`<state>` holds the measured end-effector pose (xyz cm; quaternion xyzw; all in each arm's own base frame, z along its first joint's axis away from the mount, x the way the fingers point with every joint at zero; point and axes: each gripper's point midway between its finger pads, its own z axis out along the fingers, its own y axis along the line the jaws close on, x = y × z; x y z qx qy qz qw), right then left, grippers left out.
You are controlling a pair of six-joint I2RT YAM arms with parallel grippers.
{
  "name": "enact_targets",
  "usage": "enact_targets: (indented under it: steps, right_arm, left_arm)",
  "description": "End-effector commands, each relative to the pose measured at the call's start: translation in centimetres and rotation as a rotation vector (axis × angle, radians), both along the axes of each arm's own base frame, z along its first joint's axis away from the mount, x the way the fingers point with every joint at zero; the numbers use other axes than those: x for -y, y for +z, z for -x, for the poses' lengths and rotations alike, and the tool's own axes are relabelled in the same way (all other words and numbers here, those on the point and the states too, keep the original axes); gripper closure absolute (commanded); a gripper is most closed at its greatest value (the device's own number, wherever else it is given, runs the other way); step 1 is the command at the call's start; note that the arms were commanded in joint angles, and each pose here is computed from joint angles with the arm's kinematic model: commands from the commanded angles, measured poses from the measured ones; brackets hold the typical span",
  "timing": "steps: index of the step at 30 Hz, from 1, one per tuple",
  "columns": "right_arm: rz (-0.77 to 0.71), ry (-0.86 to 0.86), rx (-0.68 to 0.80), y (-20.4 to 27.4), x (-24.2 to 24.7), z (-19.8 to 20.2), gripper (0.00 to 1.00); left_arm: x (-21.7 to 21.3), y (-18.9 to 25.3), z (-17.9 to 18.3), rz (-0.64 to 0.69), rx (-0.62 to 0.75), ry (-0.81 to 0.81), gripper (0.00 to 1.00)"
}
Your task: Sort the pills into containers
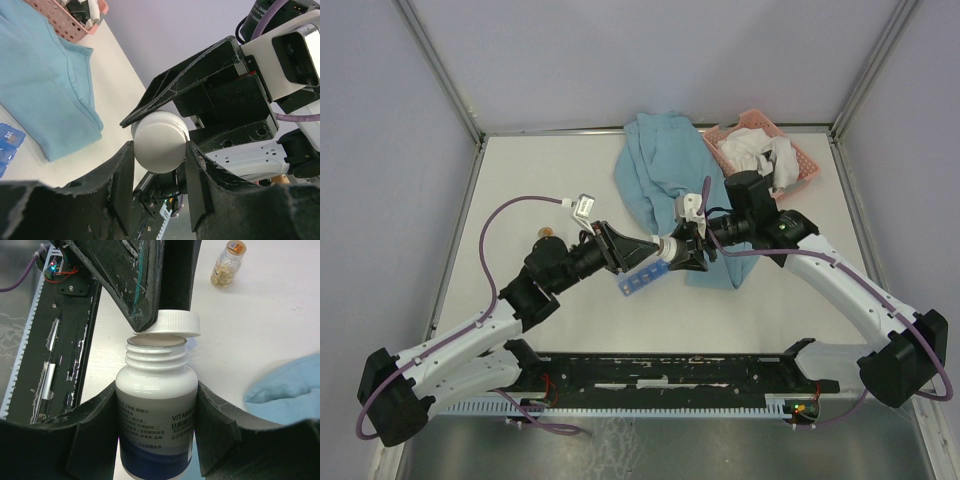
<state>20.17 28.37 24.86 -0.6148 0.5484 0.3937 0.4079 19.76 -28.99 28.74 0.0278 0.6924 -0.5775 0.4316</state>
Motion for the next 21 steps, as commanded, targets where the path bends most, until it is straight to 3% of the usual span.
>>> enact_targets:
  steps: [1, 21]
  right_arm:
    - [-0.014, 0.001, 0.095, 2.1, -0.4, -0.3, 0.87]
    - [0.068, -0.049, 0.124, 1.2, -0.6, -1.2, 0.88]
  left_arm:
    - [0.4, 2.3, 0.0, 0.015, 0.062, -0.020, 0.70]
    - [1.0, 1.0, 0.5, -0.006, 0.025, -0.057, 0.71]
